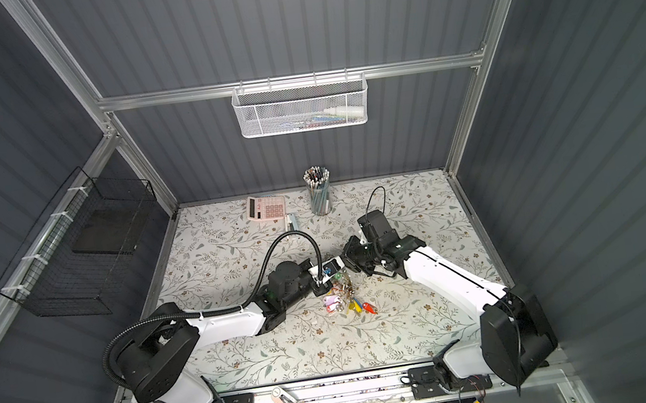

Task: Put the keys on the keyring

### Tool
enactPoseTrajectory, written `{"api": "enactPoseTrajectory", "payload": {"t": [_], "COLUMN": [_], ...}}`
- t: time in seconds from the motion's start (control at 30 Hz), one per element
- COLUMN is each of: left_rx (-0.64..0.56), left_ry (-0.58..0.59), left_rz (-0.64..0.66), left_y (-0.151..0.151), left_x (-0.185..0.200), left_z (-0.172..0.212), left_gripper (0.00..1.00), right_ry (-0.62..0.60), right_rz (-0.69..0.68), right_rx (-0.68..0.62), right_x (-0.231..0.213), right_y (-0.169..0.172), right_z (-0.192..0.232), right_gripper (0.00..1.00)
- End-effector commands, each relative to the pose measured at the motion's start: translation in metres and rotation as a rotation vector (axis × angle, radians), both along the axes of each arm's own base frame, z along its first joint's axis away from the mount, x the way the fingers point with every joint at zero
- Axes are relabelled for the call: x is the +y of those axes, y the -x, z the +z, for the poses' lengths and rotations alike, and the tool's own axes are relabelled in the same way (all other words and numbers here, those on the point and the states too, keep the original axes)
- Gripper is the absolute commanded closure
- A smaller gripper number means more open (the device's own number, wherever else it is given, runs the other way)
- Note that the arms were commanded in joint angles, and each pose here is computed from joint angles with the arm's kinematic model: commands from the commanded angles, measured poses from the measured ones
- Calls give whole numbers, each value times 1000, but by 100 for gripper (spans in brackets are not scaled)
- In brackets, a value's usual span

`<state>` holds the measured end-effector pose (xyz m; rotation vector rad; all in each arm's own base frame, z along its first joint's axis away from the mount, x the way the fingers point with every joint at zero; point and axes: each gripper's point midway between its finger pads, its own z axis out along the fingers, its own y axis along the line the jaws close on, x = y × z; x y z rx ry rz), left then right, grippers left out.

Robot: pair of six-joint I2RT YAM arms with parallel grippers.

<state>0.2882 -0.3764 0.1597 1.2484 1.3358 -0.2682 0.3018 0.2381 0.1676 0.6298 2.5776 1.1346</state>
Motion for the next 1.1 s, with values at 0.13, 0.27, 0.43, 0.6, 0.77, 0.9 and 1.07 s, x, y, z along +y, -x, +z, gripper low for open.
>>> {"api": "enactPoseTrajectory", "payload": {"t": [0.13, 0.27, 0.43, 0.6, 0.77, 0.9, 1.07], "left_rx": [74, 73, 75, 75, 77, 79, 82], "left_ry": [-132, -129, -129, -130, -131, -133, -138], "left_rz": [2, 4, 2, 4, 7, 5, 4], "left_y": [7, 7, 7, 6, 6, 6, 6], "left_x": [7, 7, 6, 6, 6, 6, 5], "left_z": [-46, -45, -45, -45, -47, -47, -48], "left_gripper": [100, 100, 100, 100, 100, 100, 100], "right_ry": [59, 61, 48, 38, 10, 11, 6], "right_rz": [-49, -64, -61, -58, -31, -34, -34], "right_rx": [-19, -22, -20, -18, 5, 8, 14], "right_x": [-13, -19, -17, -14, -9, -9, -8], "right_y": [-6, -9, -12, -14, -10, -9, -9], "right_z": [-1, 0, 0, -2, -5, -7, -9], "right_gripper": [83, 81, 83, 85, 85, 87, 90]}}
